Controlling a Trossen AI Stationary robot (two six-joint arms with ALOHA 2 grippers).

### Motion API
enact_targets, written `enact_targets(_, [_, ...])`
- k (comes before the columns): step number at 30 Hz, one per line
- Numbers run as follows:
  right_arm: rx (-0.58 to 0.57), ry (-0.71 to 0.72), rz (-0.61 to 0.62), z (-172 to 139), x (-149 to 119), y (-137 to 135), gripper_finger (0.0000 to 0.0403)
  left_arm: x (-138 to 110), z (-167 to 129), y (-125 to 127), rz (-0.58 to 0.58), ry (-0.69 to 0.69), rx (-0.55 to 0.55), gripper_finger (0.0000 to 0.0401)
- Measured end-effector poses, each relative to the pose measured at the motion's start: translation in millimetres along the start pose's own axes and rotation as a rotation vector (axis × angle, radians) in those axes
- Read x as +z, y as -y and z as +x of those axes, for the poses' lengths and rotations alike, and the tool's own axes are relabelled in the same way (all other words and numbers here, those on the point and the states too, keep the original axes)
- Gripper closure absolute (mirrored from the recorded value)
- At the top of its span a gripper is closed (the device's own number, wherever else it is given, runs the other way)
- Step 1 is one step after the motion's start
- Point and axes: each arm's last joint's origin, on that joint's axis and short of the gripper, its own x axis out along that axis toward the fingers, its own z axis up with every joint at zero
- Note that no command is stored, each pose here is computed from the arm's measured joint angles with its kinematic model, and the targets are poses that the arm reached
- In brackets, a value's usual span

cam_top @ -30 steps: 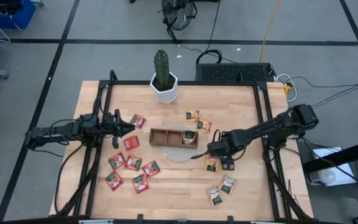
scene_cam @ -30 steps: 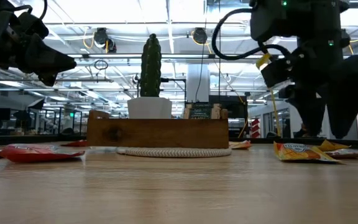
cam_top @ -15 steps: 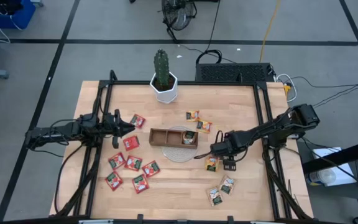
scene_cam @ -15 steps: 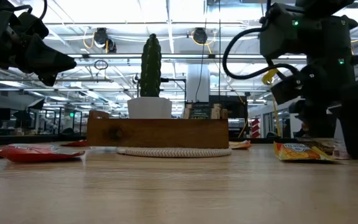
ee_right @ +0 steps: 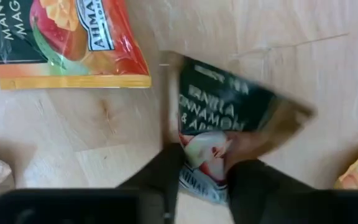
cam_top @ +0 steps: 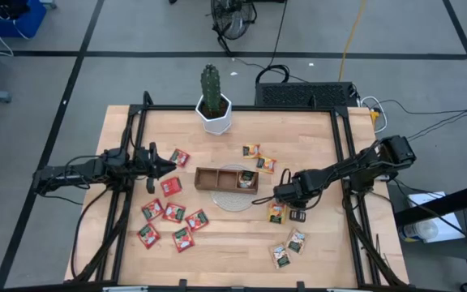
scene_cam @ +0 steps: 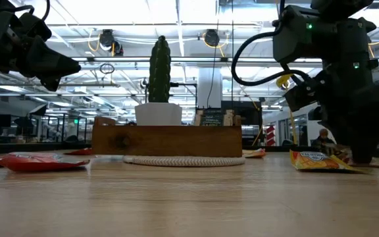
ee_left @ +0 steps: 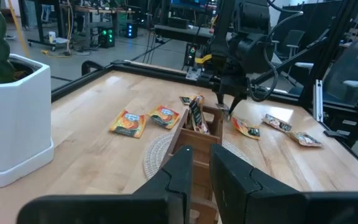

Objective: Pick & Place Tea
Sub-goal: Put the brown tea bag into the right section of the wooden organizer

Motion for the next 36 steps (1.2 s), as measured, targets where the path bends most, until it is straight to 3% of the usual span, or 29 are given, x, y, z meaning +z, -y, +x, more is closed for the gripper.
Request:
enact_targets(5, [0.007, 0.007, 0.0, -1, 0, 0, 0.0386, 0, 0, 0, 0.0, 0.0, 0.0, 0.0343])
enact_targets(12, [-0.026, 0.173, 0.112, -29, 1, -2, 0.0391, 0, 0, 0, 0.0, 0.0, 0.0, 0.0343])
enact_targets(14, [-0.076, 0.301, 0.148, -44, 2, -5, 0.0392, 0, 0, 0, 0.0, 0.001, 0.0, 0.0343])
enact_targets(17, [-0.155, 0.622, 0.214, -67, 7, -15, 0.0393, 0, 0, 0, 0.0, 0.002, 0.0, 0.0343])
enact_targets(23, [-0.258, 1.192, 0.288, -73, 24, -39, 0.0393, 0, 0, 0, 0.0, 0.0, 0.0, 0.0343])
enact_targets(29, [-0.253, 1.439, 0.247, -56, 58, -48, 0.0393, 0, 0, 0, 0.0, 0.001, 0.0, 0.0343])
enact_targets(36, [-0.226, 1.454, 0.264, -18, 82, -41, 0.0388, 0, 0, 0, 0.0, 0.001, 0.0, 0.0343])
